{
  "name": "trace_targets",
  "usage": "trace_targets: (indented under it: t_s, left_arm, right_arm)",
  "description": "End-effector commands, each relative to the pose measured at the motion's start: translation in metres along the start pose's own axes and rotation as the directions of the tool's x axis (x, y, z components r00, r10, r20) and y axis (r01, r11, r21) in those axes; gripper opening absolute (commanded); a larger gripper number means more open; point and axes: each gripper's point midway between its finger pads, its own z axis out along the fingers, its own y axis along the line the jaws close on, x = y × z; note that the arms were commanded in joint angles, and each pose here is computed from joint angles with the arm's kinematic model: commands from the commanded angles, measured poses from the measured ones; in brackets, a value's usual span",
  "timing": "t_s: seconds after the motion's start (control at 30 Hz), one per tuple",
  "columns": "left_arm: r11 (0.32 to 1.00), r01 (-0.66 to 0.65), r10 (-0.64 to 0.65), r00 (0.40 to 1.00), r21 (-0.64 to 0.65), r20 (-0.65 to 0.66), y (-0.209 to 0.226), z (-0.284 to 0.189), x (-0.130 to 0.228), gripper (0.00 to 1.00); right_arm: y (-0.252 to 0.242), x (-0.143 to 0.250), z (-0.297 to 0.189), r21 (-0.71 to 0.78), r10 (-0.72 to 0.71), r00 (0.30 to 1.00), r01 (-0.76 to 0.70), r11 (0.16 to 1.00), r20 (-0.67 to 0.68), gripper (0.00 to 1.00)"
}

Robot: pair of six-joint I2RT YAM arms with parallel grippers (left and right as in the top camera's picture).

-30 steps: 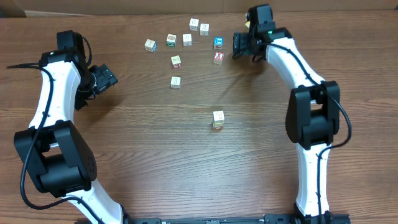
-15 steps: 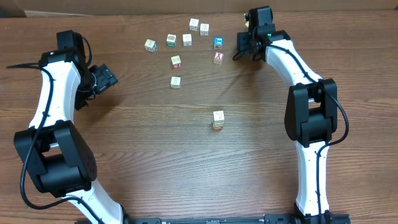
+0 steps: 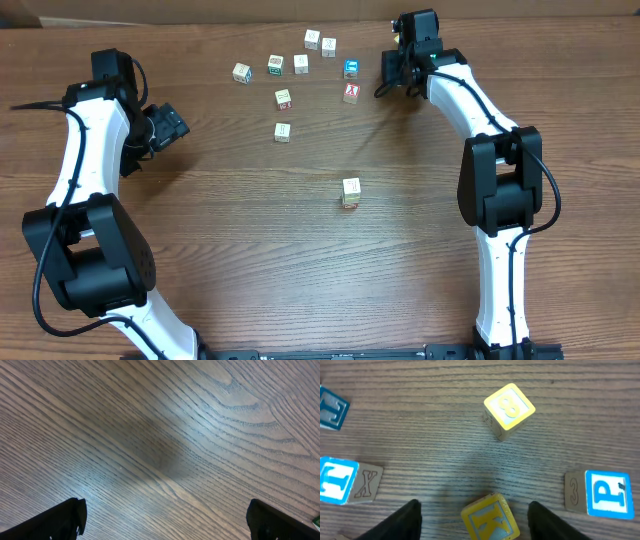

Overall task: Form a tower
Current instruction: 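Raise the right gripper and move it to the yellow K block, then lower the right gripper and close it on the yellow K block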

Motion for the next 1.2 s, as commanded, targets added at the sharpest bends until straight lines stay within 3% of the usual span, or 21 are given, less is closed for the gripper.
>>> trace_targets:
  t_s: [0.0, 0.13, 0.27, 0.37, 0.47, 0.67, 0.77, 0.97, 1.17]
  left_arm:
    - [1.0, -0.009, 0.009, 1.0, 0.006, 0.009, -0.003, -0.001, -0.004, 1.0]
    - [1.0, -0.01, 0.01, 1.0, 0.006, 0.009, -0.003, -0.001, -0.004, 1.0]
    - [1.0, -0.009, 0.009, 1.0, 0.006, 0.009, -0.003, -0.001, -0.004, 1.0]
    - [1.0, -0.01, 0.01, 1.0, 0.006, 0.009, -0.003, -0.001, -0.004, 1.0]
    - [1.0, -0.01, 0.01, 1.0, 0.006, 0.009, -0.003, -0.001, -0.004, 0.99]
    - [1.0, -0.01, 0.01, 1.0, 0.006, 0.009, -0.003, -0.001, -0.004, 0.99]
    - [1.0, -0.009, 0.009, 1.0, 0.006, 0.009, -0.003, -0.001, -0.004, 1.0]
    - [1.0, -0.01, 0.01, 1.0, 0.006, 0.009, -0.003, -0.001, -0.004, 1.0]
    - [1.0, -0.009, 0.009, 1.0, 0.006, 0.009, -0.003, -0.001, -0.004, 1.0]
  right_arm:
    - [-0.008, 0.006, 0.009, 0.011, 0.003, 1.0, -0.003, 1.0, -0.013, 0.69]
    - [-0.007, 0.011, 0.014, -0.003, -0.006, 1.0, 0.006, 1.0, -0.024, 0.79]
    - [0.005, 0.015, 0.017, -0.076, -0.065, 0.997, 0.063, 0.995, -0.032, 0.79]
    - [0.005, 0.016, 0.016, -0.078, -0.066, 0.997, 0.063, 0.995, -0.037, 0.69]
    - [0.005, 0.022, 0.016, -0.077, -0.067, 0.996, 0.062, 0.995, -0.059, 0.49]
    - [0.004, 0.033, 0.015, -0.077, -0.069, 0.992, 0.061, 0.995, -0.105, 0.49]
    - [0.004, 0.029, 0.016, -0.076, -0.069, 0.994, 0.063, 0.995, -0.088, 0.62]
    - [0.005, 0.008, 0.017, -0.076, -0.07, 0.998, 0.07, 0.995, -0.004, 0.63]
    - [0.004, 0.01, 0.017, -0.077, -0.07, 0.997, 0.069, 0.995, -0.013, 0.43]
